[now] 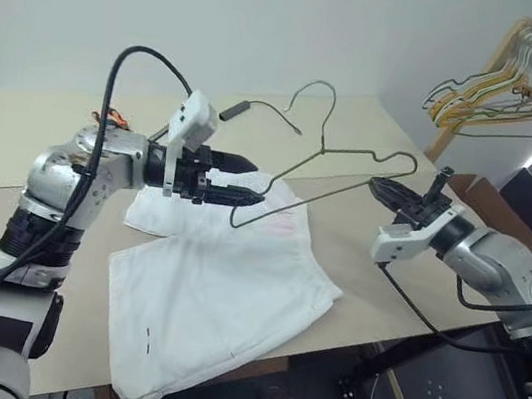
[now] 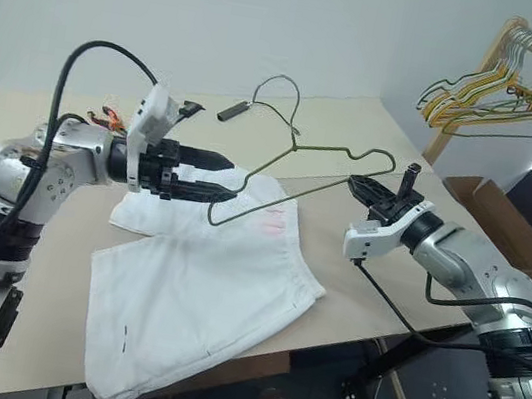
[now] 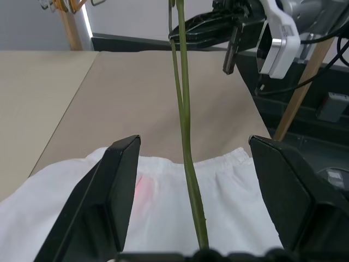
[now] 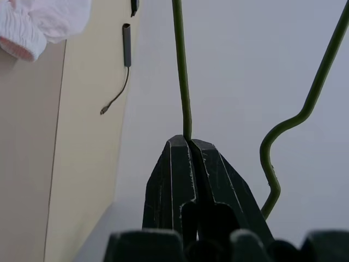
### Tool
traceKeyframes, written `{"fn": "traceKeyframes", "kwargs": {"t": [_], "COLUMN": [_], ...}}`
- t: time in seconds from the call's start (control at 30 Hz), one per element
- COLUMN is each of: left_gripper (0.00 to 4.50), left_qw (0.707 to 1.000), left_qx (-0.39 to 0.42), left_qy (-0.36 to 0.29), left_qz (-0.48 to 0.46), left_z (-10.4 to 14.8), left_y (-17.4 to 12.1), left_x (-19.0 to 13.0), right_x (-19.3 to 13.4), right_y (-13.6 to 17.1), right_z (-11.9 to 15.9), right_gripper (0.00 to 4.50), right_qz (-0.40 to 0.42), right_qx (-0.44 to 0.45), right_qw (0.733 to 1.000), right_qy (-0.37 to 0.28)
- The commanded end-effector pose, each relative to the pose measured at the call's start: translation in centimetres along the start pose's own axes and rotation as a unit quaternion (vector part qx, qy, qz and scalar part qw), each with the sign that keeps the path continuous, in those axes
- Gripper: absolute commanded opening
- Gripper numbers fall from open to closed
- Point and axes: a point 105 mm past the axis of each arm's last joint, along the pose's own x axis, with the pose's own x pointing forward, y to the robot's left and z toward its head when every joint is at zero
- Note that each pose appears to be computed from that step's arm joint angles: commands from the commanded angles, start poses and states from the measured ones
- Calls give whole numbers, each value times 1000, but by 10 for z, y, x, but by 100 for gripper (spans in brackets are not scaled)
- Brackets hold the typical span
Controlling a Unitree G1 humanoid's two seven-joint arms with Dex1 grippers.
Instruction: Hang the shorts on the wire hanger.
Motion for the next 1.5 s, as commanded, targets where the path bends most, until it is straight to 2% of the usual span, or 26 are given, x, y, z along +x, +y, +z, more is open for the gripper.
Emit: {"fn": "traceKeyframes", "kwargs": {"t": [0.03, 0.2, 0.33, 0.43, 0.7, 0.73, 0.9, 1.0, 1.13, 1.27, 1.33, 1.37, 1.43, 1.5], "left_gripper": [345, 345, 345, 285, 23, 2, 2, 0, 0, 0, 0, 0, 0, 0], "left_qw": [1000, 998, 997, 998, 999, 999, 998, 997, 993, 986, 981, 980, 976, 970], "left_qx": [28, 33, 33, 29, 26, 26, 32, 42, 63, 90, 115, 123, 143, 167], "left_qy": [8, 54, 62, 59, 47, 47, 48, 55, 90, 127, 144, 150, 160, 174], "left_qz": [-11, -27, -16, 6, 10, 10, 20, 18, 36, 58, 55, 51, 42, 28], "left_z": [7, -14, -18, -18, -13, -13, -12, -11, -18, -29, -34, -35, -37, -41], "left_y": [0, 0, 4, 11, 13, 13, 13, 12, 15, 20, 18, 17, 14, 10], "left_x": [3, 14, 24, 29, 26, 26, 21, 15, 1, -7, -8, -8, -8, -9], "right_x": [0, 2, 3, 4, 4, 5, 5, 3, -15, -35, -40, -41, -43, -38], "right_y": [-33, -43, -47, -49, -48, -48, -47, -43, -32, -29, -45, -53, -63, -62], "right_z": [-4, -2, 0, 1, 3, 3, 6, 12, 25, 31, 33, 33, 28, 17], "right_gripper": [4, 4, 4, 0, 0, 0, 0, 76, 214, 354, 426, 446, 446, 446], "right_qz": [-49, -59, -65, -66, -64, -63, -59, -42, 23, 100, 106, 116, 143, 175], "right_qx": [-8, -6, -5, -6, -7, -7, -4, 8, 46, 194, 304, 351, 407, 453], "right_qw": [999, 998, 998, 998, 998, 998, 998, 999, 996, 972, 942, 923, 895, 870], "right_qy": [9, 11, 12, 12, 11, 10, 1, -22, -74, -85, -98, -105, -114, -84]}}
